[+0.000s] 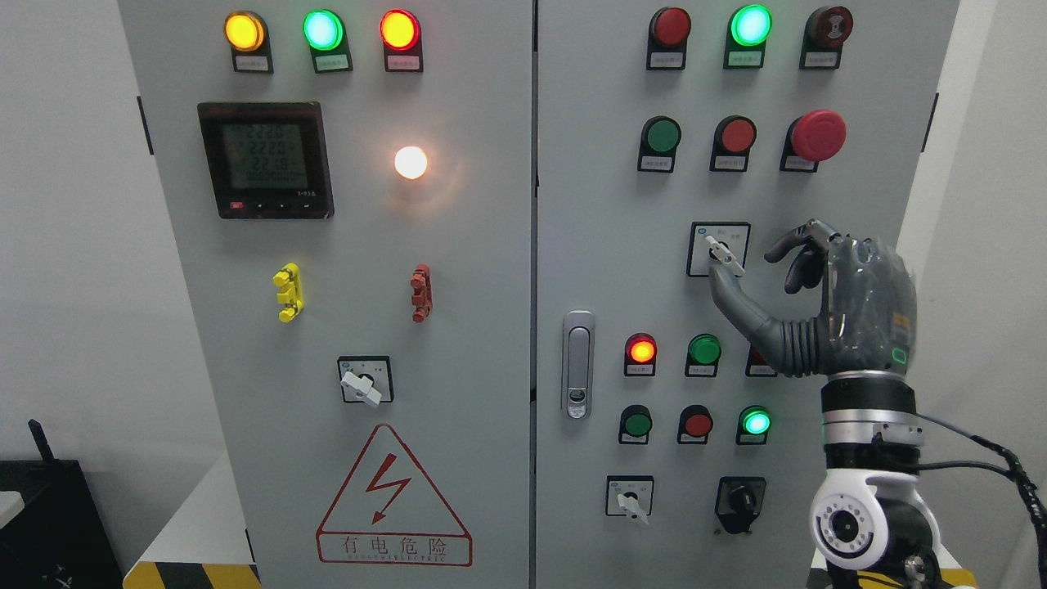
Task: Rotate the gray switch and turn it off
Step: 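Position the right hand's fingers around the rotary switch knob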
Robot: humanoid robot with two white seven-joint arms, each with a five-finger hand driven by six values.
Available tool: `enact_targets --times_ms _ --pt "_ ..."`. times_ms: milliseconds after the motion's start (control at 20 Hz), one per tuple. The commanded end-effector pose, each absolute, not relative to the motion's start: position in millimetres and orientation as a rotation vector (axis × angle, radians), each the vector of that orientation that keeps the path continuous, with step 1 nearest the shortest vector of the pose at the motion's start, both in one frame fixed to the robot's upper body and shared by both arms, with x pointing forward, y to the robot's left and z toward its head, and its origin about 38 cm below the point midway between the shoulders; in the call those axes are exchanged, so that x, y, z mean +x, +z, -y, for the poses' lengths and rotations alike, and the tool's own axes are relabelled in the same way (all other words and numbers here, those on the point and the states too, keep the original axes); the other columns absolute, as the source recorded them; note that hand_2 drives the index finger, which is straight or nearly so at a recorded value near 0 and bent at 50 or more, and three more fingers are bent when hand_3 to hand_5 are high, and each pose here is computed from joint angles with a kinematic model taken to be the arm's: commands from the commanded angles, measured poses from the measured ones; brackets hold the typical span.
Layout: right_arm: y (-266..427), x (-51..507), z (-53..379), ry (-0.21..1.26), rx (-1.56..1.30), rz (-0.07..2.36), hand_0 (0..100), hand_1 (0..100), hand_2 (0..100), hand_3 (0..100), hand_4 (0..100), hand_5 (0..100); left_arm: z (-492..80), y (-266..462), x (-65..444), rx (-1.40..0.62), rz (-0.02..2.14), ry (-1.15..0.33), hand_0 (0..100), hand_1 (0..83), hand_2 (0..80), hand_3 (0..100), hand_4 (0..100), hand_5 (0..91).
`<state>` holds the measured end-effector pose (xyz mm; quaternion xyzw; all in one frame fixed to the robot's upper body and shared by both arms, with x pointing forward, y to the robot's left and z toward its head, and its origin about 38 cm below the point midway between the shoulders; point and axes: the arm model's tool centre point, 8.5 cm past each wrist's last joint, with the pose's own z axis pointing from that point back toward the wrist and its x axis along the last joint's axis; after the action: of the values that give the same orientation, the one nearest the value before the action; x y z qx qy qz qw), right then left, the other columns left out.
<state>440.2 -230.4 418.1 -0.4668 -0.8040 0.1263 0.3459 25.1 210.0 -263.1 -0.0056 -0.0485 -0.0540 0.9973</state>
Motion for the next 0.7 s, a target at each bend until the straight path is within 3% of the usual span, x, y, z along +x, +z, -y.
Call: enact_targets --times_ms 0,650 --pt "416 444 225 0.313 -1.183 2.085 0 35 59 88 87 100 -210 -263 25 -0.011 0.097 -0.076 12 38.9 0.0 0 0 0.0" --pt "417 444 210 0.34 -1.18 2.099 0 38 61 89 87 100 -210 -263 25 -0.011 0.097 -0.076 12 38.9 0.0 0 0 0.0"
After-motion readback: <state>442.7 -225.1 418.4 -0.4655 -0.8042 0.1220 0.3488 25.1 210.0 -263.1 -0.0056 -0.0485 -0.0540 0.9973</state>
